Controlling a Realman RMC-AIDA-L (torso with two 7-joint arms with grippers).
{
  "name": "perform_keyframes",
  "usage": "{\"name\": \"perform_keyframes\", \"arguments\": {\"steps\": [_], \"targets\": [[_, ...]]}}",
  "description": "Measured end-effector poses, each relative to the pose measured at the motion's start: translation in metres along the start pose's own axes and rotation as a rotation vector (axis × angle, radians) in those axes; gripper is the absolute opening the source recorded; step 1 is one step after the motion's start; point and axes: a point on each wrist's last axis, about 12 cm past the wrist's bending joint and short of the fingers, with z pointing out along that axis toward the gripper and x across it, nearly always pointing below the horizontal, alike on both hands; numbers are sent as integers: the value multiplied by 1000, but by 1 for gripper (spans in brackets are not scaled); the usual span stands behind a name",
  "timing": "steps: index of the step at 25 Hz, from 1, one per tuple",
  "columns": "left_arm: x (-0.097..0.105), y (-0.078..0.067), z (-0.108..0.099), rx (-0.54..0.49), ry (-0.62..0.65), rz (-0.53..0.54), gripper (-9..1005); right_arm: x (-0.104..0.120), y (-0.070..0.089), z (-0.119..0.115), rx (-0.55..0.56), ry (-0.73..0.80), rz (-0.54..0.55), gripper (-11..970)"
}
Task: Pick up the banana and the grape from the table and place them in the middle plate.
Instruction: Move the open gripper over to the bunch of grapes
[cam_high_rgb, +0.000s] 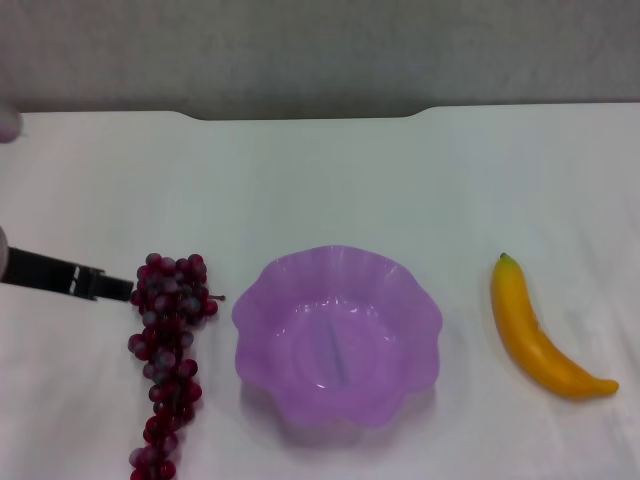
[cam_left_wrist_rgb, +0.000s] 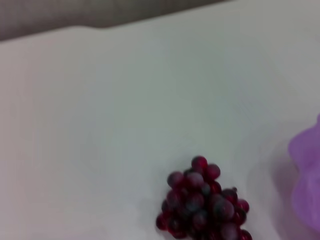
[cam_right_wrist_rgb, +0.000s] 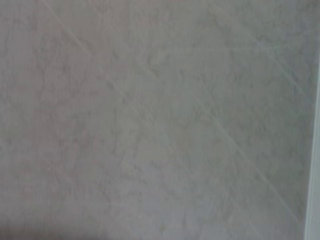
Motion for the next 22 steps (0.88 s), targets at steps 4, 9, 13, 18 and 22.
{"name": "perform_keyframes", "arguments": {"steps": [4,9,13,18,22], "targets": [[0,-3,11,28,53,3,776,0,0,0,0,0,-2,880],[0,-9,17,42,73,22,755,-1,0,0,0,-2,-3,880],[-1,-12,18,44,65,25,760,-1,0,1,-1,-4,-3,880],[-3,-17,26,38,55,16,766,-2,1,1,-3,-9,-4,880],[-3,-17,33,31,68,-3,844,-3,1,1,-3,-9,-4,880]]}}
